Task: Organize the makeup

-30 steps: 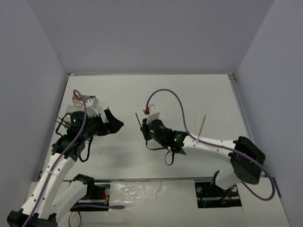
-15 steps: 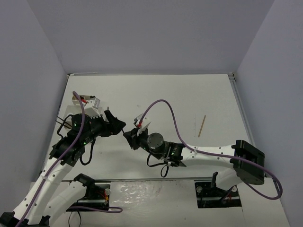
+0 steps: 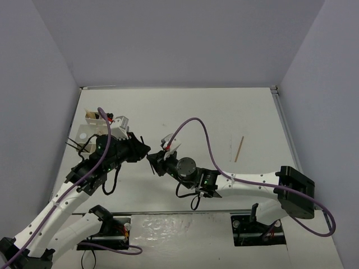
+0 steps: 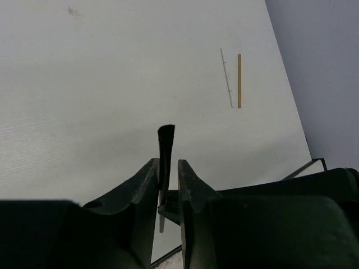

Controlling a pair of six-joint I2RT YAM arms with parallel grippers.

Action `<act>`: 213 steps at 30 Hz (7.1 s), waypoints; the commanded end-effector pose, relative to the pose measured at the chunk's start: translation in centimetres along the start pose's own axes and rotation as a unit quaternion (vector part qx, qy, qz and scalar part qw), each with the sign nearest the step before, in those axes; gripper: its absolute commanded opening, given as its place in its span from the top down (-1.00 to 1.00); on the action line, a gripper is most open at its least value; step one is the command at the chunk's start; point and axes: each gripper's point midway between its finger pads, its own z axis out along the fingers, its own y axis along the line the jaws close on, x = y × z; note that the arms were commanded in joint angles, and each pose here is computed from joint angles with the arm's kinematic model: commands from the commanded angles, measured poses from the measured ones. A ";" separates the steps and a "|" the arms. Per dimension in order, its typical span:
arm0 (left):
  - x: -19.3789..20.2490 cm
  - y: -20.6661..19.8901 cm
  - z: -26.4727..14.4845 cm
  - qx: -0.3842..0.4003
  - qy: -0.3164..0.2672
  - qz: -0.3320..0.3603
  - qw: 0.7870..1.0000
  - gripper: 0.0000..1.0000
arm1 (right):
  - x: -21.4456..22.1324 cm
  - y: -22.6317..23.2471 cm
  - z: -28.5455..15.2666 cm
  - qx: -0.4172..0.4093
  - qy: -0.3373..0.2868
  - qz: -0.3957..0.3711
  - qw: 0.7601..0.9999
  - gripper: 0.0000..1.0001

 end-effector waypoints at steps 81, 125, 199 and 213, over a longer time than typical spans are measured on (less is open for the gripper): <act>-12.9 11.5 11.5 -0.267 0.097 0.131 0.950 -0.53 | -4.6 -14.4 -13.9 0.208 -0.073 0.043 0.974 -1.00; -3.3 26.1 20.7 -0.362 0.295 0.037 0.883 -0.71 | -2.9 -15.2 -14.7 0.214 -0.065 0.054 0.973 -1.00; -20.3 15.7 -6.3 -0.332 -0.339 0.174 0.863 1.00 | -5.0 -14.9 -17.0 0.196 -0.107 0.077 0.972 -1.00; -16.9 20.0 -8.2 -0.416 -0.355 0.117 0.829 1.00 | -5.0 -15.2 -17.3 0.202 -0.111 0.075 0.970 -1.00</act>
